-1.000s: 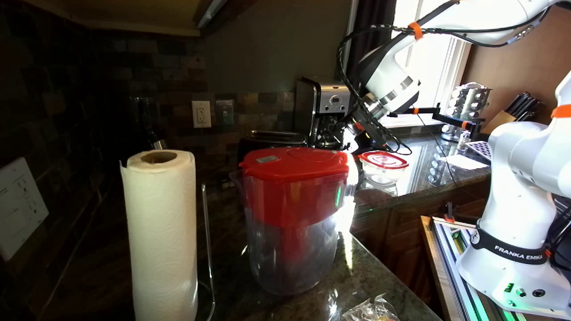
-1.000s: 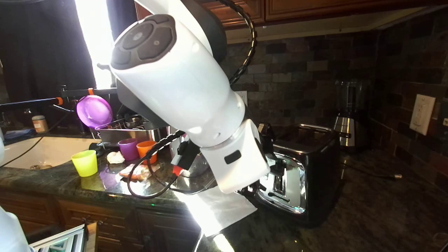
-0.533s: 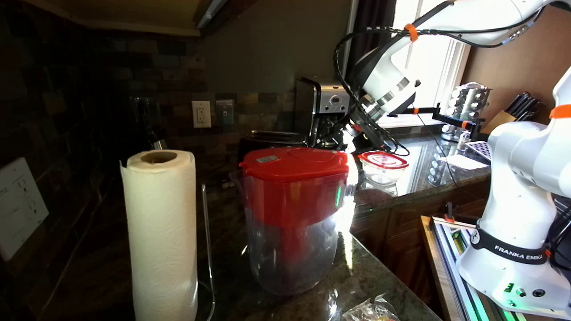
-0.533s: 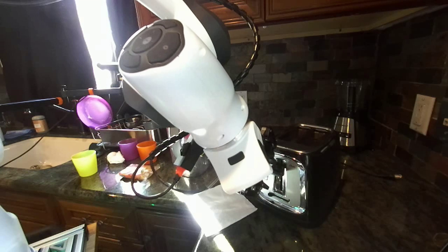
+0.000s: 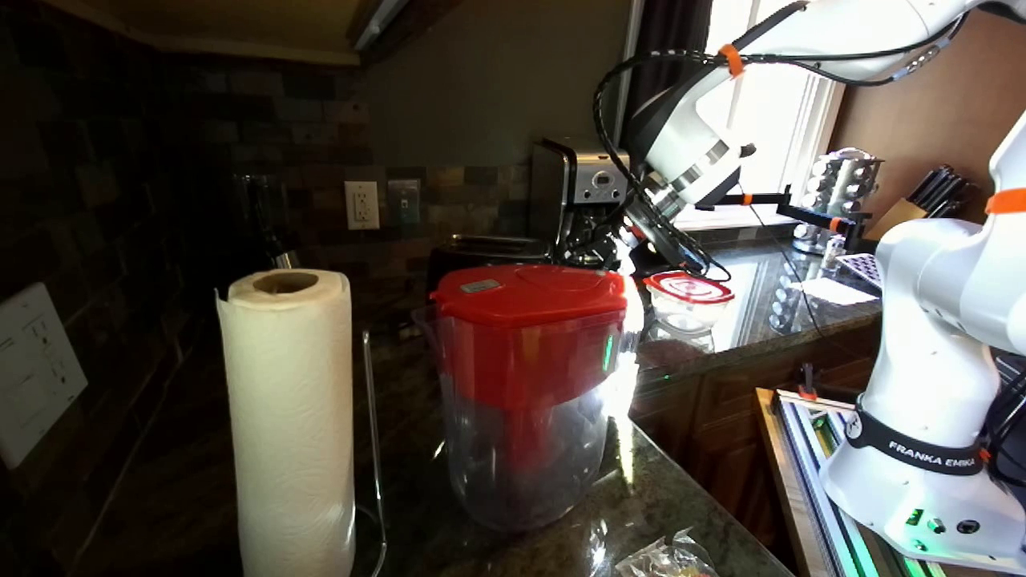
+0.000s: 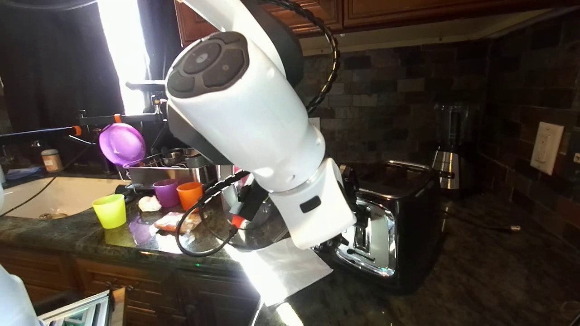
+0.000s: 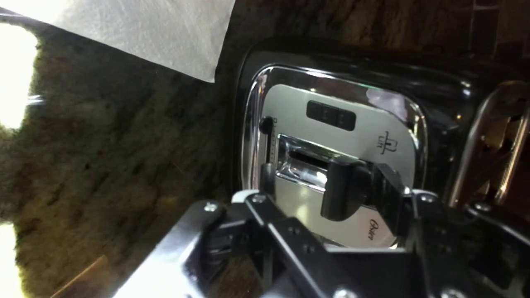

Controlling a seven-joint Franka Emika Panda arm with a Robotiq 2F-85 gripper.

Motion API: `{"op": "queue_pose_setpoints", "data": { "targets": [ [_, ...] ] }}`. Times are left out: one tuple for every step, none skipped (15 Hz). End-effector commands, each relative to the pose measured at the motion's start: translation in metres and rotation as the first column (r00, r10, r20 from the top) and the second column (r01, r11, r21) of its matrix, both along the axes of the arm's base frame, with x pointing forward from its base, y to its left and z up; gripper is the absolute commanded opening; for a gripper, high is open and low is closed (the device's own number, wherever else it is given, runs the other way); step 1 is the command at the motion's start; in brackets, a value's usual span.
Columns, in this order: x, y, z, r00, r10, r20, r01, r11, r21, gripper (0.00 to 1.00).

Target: Move the lever on the toaster

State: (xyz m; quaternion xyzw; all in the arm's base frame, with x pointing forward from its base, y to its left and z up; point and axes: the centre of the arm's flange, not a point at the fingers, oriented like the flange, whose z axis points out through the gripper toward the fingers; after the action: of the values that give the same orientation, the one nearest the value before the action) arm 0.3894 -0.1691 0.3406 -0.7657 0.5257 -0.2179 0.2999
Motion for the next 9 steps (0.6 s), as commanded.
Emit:
{"op": "queue_pose_setpoints", "data": {
  "targets": [
    [0.011, 0.0, -0.011, 1.0, -0.015, 0.023, 0.015, 1.0, -0.008, 0.61],
    [0.012, 0.001, -0.011, 1.0, -0.014, 0.025, 0.014, 1.0, -0.008, 0.59],
    [0.014, 0.001, -0.011, 1.0, -0.013, 0.027, 0.013, 1.0, -0.008, 0.58],
    [0.015, 0.001, -0.012, 1.0, -0.012, 0.028, 0.012, 1.0, -0.007, 0.54],
    [0.017, 0.001, -0.012, 1.0, -0.011, 0.029, 0.011, 1.0, -0.008, 0.52],
    [0.018, 0.002, -0.012, 1.0, -0.01, 0.029, 0.01, 1.0, -0.008, 0.44],
    [0.019, 0.002, -0.013, 1.0, -0.009, 0.029, 0.01, 1.0, -0.008, 0.38],
    [0.02, 0.002, -0.014, 1.0, -0.009, 0.027, 0.009, 1.0, -0.009, 0.31],
    [0.021, 0.002, -0.014, 1.0, -0.009, 0.026, 0.009, 1.0, -0.009, 0.18]
  ]
}}
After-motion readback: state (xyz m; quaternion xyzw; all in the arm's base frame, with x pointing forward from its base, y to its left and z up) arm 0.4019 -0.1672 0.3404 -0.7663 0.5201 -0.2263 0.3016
